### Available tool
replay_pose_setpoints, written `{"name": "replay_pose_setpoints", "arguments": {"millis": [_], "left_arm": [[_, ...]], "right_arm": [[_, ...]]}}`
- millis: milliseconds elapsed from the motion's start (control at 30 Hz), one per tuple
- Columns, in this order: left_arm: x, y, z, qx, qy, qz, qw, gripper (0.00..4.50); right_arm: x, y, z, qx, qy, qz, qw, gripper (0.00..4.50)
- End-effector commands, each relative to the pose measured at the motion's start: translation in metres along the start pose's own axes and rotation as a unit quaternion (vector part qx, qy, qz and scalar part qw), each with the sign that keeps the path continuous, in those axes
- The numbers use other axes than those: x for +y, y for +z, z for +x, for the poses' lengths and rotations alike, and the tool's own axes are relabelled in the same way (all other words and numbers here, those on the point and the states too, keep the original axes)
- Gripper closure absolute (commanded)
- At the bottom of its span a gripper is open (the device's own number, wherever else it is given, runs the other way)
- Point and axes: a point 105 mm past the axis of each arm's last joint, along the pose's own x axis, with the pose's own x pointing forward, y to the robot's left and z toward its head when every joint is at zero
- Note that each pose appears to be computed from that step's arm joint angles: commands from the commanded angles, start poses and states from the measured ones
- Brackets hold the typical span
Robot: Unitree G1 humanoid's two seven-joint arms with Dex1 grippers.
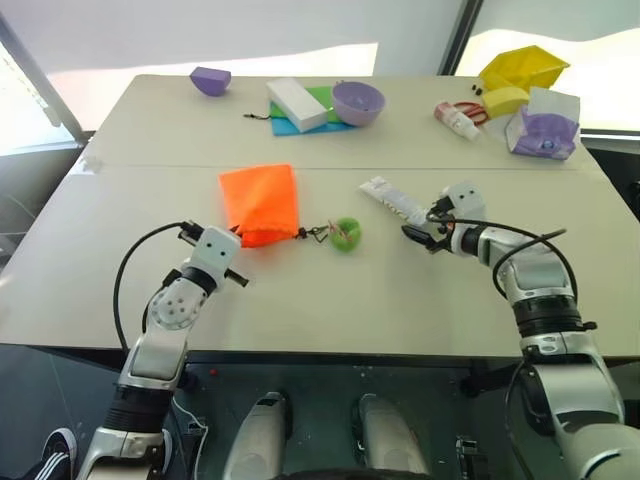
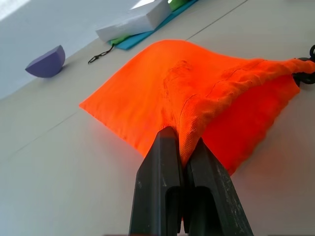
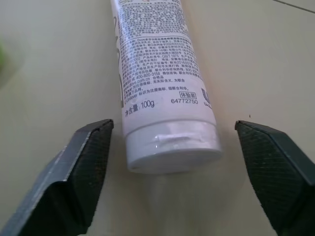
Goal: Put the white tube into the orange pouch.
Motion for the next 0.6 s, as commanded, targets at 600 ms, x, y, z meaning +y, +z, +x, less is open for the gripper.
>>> {"name": "replay_pose_setpoints", "arguments": {"millis": [600], "left_arm": [[0.002, 0.016, 0.000, -0.026, 0.005, 0.007, 1.000, 4.50]], "right_arm": [[0.160, 0.037, -0.075, -0.095, 0.334, -0.047, 0.937, 2.69]]}}
